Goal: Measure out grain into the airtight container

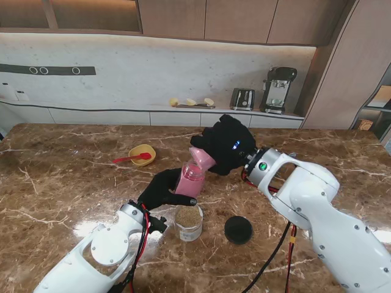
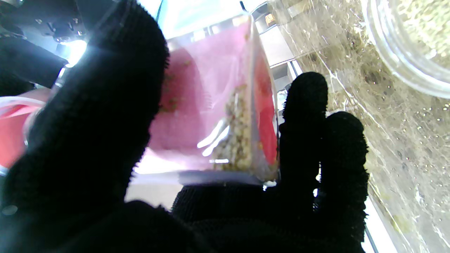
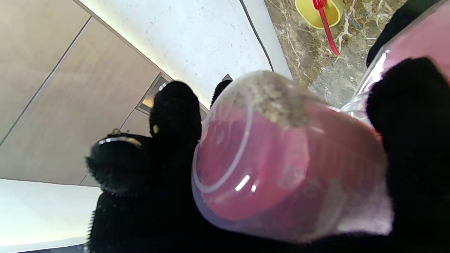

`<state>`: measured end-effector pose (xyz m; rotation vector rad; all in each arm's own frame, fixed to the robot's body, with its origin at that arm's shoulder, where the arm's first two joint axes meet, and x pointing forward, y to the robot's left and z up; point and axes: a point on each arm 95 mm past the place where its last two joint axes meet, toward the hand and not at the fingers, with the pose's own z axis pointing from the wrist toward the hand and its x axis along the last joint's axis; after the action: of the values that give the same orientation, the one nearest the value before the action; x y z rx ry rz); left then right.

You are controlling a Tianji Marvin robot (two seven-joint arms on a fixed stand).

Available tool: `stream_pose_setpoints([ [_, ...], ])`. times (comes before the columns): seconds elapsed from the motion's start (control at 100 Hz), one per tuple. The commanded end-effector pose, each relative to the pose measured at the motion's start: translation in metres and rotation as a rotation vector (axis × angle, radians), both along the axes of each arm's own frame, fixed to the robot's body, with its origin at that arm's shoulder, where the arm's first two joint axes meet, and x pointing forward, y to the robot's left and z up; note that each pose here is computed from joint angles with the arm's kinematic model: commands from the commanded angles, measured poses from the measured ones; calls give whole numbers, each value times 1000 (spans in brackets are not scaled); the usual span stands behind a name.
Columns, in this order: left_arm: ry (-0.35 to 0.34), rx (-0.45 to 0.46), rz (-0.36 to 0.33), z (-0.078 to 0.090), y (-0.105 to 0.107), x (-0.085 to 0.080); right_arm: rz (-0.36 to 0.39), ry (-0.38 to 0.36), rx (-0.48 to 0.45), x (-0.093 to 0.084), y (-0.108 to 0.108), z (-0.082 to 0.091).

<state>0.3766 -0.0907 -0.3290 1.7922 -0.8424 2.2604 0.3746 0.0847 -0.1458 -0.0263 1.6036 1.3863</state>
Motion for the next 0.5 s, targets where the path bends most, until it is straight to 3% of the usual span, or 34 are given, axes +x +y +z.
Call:
stream_pose_setpoints([
  [0.0,4,-8,-5,0,-4,-2,-3,-4,-31,2,-2,-2],
  [0.49,22,-22,-2,1,-8,1,60,-37,-87,3,0,-2],
])
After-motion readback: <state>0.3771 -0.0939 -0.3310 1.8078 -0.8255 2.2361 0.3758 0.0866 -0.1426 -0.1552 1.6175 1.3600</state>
